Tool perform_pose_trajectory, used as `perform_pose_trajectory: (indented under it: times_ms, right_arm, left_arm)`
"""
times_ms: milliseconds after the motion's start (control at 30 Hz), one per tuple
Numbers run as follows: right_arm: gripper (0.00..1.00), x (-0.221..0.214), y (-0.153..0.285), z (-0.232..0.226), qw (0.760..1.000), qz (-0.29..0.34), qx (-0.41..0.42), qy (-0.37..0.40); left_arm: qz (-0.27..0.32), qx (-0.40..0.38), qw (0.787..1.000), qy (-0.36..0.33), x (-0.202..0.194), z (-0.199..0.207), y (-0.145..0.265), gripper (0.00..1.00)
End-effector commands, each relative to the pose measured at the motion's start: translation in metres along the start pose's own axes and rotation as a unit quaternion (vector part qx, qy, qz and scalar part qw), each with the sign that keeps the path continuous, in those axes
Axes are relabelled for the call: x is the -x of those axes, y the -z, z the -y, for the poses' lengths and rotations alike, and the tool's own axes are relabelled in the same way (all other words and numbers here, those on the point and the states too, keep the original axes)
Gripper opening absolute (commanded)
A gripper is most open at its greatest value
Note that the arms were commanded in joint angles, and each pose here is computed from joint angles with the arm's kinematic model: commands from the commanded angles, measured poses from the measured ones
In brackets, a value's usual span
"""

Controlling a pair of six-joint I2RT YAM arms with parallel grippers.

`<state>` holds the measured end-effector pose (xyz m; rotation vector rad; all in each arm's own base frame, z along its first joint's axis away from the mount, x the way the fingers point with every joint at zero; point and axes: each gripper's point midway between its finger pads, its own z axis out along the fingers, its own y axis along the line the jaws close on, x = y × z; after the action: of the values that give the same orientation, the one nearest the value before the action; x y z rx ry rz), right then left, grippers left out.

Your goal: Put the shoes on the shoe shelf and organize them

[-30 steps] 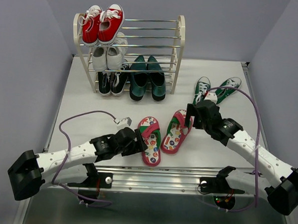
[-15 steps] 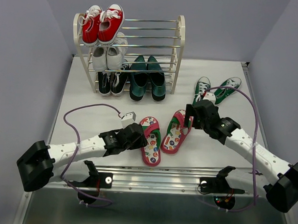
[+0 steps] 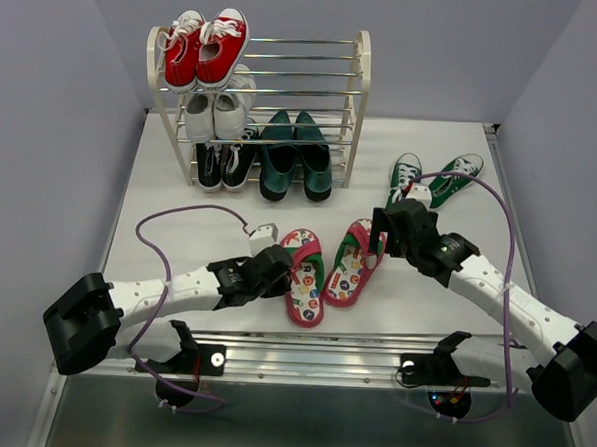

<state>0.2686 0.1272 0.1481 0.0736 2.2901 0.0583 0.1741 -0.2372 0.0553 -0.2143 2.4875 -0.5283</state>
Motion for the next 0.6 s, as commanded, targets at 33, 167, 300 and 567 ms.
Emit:
perform_pose_trajectory:
  times_ms: [33, 167, 300, 567]
  right_arm:
    - [1.00, 0.019, 0.004, 0.001, 1.000, 0.028, -0.007, -0.010]
    - [1.00, 0.021, 0.005, 0.002, 0.999, 0.031, -0.009, -0.011]
    - [1.00, 0.022, 0.006, 0.004, 0.999, 0.035, -0.014, -0.010]
    - [1.00, 0.026, 0.006, 0.006, 0.999, 0.041, -0.019, -0.009]
  left_arm:
    - [0.048, -0.014, 0.999, 0.011, 0.029, 0.015, 0.010, 0.00]
    - [0.080, -0.032, 0.996, 0.011, 0.044, 0.021, 0.025, 0.00]
    - [0.109, -0.061, 0.992, 0.002, 0.060, 0.029, 0.042, 0.00]
    - [0.156, -0.119, 0.980, -0.032, 0.091, 0.051, 0.085, 0.00]
